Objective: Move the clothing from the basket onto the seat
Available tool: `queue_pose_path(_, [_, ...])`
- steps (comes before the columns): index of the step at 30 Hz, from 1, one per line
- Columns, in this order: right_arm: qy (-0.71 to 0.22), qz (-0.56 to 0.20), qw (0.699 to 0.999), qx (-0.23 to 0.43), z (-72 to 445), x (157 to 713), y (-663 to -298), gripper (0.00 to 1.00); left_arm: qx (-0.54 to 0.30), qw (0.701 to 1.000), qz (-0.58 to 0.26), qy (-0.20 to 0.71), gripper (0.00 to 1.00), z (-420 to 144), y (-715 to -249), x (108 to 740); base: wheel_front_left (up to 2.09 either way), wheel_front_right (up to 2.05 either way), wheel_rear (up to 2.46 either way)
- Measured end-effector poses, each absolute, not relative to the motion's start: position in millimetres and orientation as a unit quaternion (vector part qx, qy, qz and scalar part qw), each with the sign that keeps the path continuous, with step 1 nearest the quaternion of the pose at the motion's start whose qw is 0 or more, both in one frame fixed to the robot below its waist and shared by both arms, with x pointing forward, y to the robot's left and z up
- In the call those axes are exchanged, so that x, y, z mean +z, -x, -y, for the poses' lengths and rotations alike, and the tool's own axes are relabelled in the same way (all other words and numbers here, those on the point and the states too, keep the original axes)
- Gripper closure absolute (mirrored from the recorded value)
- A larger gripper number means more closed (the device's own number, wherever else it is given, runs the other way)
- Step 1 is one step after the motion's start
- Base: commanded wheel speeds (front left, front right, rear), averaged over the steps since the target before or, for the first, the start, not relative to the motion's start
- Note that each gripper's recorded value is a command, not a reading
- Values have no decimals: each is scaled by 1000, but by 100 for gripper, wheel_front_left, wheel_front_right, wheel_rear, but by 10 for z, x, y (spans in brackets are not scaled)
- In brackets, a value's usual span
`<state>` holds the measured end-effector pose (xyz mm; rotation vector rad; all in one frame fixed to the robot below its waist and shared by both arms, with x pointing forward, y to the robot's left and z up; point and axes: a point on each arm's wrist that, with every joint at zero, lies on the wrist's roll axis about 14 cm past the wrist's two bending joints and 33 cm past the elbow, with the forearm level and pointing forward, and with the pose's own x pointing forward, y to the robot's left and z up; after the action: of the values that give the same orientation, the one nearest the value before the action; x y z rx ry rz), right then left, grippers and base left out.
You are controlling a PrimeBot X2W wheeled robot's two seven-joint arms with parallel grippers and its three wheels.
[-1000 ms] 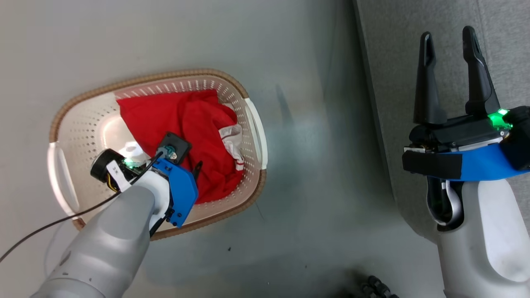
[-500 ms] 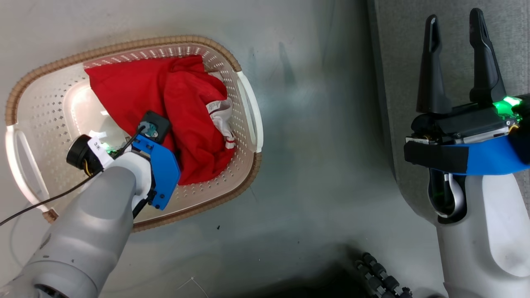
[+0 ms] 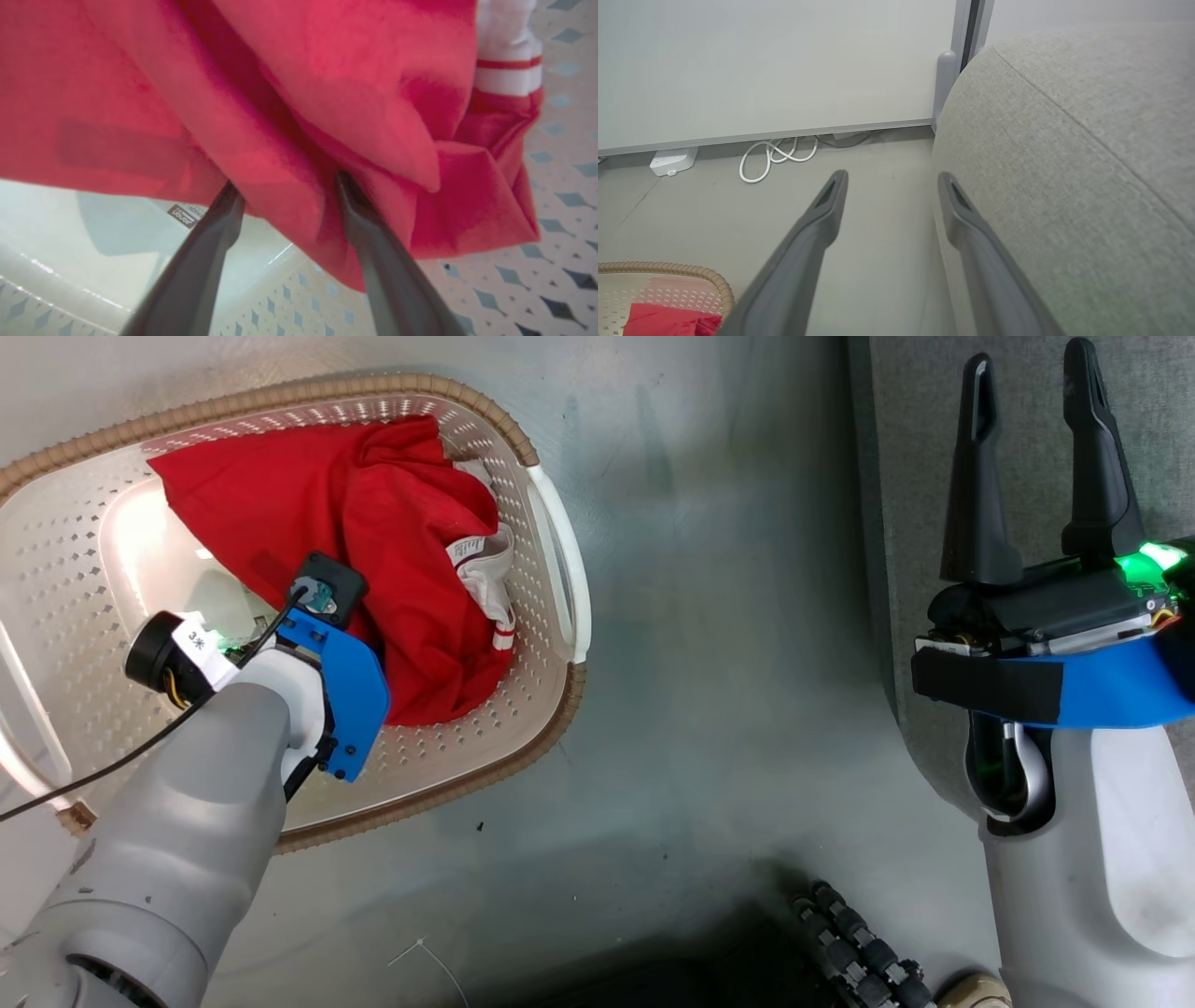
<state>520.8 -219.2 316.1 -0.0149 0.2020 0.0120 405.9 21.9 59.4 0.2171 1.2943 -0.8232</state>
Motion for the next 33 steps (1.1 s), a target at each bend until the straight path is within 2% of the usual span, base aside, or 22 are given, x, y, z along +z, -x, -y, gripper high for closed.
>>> queue_pose_path(1, [7,-101,995,6,2191,3154,-5207,0,-371,713,-587,-96,51,-217,-4047,588,0,0,0])
queue_pose_path(2, [7,-102,995,6,2189,3148,-5207,0,-371,712,-588,-97,82,-219,-4034,584,0,0,0])
queue_pose_path(3, [6,-102,995,6,2186,3144,-5208,0,-373,711,-588,-99,100,-221,-4026,582,0,0,0])
queue_pose_path(13, [4,-93,996,10,2154,3212,-5237,0,-383,716,-577,-93,100,-135,-4045,685,0,0,0])
queue_pose_path(33, [-8,-36,999,29,1954,3760,-5338,0,-398,801,-444,-43,100,186,-4461,1599,0,0,0])
